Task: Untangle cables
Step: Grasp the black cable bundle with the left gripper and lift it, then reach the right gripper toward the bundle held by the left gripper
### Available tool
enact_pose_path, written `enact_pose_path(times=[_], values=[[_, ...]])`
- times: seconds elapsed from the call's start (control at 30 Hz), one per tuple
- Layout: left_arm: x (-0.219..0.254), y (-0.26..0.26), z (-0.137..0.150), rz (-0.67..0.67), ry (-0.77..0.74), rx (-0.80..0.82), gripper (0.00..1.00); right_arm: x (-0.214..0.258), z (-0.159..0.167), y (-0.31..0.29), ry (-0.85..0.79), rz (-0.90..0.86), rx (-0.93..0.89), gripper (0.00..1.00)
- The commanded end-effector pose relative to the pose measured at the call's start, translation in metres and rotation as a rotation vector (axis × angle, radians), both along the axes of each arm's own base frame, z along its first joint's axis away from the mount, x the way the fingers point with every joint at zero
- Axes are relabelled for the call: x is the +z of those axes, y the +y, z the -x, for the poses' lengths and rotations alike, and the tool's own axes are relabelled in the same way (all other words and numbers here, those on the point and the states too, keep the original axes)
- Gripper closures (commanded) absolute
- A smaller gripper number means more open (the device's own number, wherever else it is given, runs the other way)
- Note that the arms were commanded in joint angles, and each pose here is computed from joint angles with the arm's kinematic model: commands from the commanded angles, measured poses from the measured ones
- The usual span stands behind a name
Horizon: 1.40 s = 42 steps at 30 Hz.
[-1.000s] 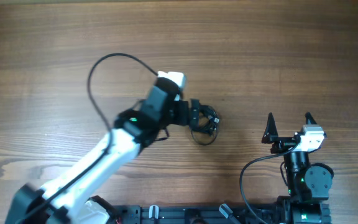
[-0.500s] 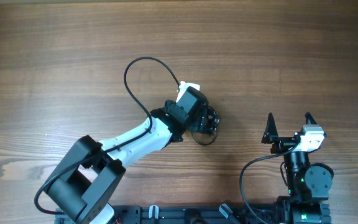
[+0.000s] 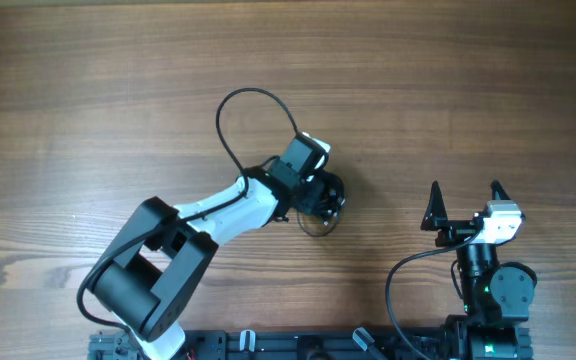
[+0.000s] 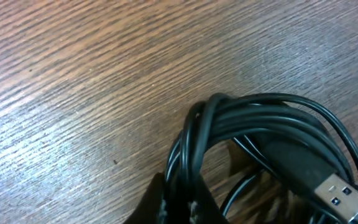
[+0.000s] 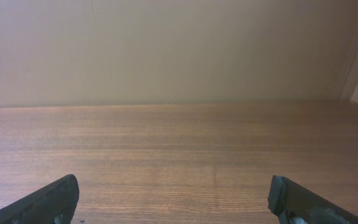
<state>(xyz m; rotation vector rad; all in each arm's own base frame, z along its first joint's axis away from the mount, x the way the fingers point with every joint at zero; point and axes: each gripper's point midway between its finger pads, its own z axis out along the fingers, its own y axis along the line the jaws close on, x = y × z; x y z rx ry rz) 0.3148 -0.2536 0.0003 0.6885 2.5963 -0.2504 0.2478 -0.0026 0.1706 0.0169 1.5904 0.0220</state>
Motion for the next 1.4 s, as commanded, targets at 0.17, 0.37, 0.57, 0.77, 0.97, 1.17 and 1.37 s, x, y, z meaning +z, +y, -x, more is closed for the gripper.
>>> enact_pose_path(times=[0.17,0.37,0.57,0.77,0.97,1.17,1.37], values=[[0.047,0.083,-0.031,0.175,-0.019,0.950,0.94,0.001,0.000,0.001,-0.005,0.009,0.006,0.00],[0.060,0.046,-0.013,0.281,0.158,0.696,0.00,0.001,0.000,0.001,-0.005,0.009,0.006,0.00],[0.079,0.101,-0.044,0.070,-0.075,0.525,0.28,0.001,0.000,0.001,-0.005,0.010,0.006,0.00],[0.006,0.083,-0.035,0.066,0.127,0.449,0.38,0.001,0.000,0.001,-0.005,0.010,0.006,0.00],[0.011,0.098,-0.047,0.007,0.072,0.495,0.96,0.001,0.000,0.001,-0.005,0.009,0.006,0.00],[0.144,0.101,-0.067,0.043,-0.265,0.260,0.96,0.001,0.000,0.001,-0.005,0.009,0.006,0.00],[0.176,0.079,-0.052,0.097,-0.333,0.015,0.96,0.005,0.001,0.018,-0.012,-0.162,0.103,0.00]])
